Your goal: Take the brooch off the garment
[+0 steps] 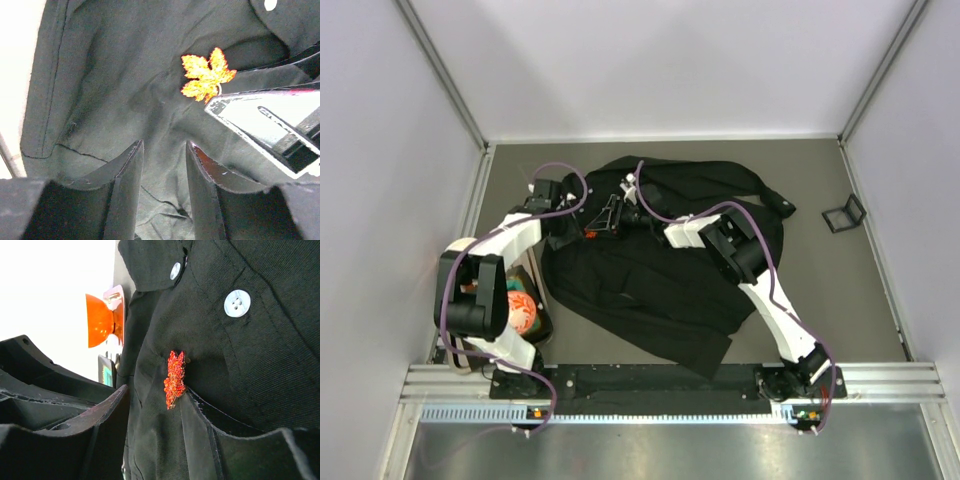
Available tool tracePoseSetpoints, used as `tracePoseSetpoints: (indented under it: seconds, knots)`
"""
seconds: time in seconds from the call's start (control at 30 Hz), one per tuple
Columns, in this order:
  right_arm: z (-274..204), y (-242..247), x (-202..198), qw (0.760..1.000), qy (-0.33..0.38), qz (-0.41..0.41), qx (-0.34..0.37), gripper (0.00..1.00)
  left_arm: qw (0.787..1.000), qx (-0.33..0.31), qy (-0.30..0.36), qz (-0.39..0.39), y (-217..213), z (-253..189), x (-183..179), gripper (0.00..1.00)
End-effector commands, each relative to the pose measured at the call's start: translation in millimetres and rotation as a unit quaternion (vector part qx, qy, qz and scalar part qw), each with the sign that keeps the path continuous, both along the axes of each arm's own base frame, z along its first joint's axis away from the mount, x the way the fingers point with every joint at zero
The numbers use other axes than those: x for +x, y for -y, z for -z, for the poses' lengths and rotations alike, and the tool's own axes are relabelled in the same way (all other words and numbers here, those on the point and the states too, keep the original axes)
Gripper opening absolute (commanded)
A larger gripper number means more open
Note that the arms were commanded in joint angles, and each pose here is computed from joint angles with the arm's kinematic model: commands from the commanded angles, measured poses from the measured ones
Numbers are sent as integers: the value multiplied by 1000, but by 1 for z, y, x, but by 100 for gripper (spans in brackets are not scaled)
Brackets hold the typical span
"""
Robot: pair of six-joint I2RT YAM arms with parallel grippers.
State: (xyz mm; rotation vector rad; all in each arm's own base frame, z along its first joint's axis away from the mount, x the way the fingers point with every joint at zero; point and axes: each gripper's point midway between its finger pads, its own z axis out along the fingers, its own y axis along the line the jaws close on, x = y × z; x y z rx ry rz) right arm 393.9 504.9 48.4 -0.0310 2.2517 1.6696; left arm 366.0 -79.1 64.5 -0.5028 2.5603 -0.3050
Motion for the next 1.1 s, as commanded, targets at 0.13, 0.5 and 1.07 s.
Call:
tracePoseSetpoints:
  seconds: [0.13,0.5,1.07]
  knots:
    - [-46,-15,3,996,76,-24,25,45,998,2,60,-5,5,-18,6,44]
    - [-45,-22,6,996,82,-38,16,45,998,18,67,-4,15,-8,13,47]
    - [-46,-26,3,996,71,-48,21,46,996,42,82,-14,17,-4,45,48]
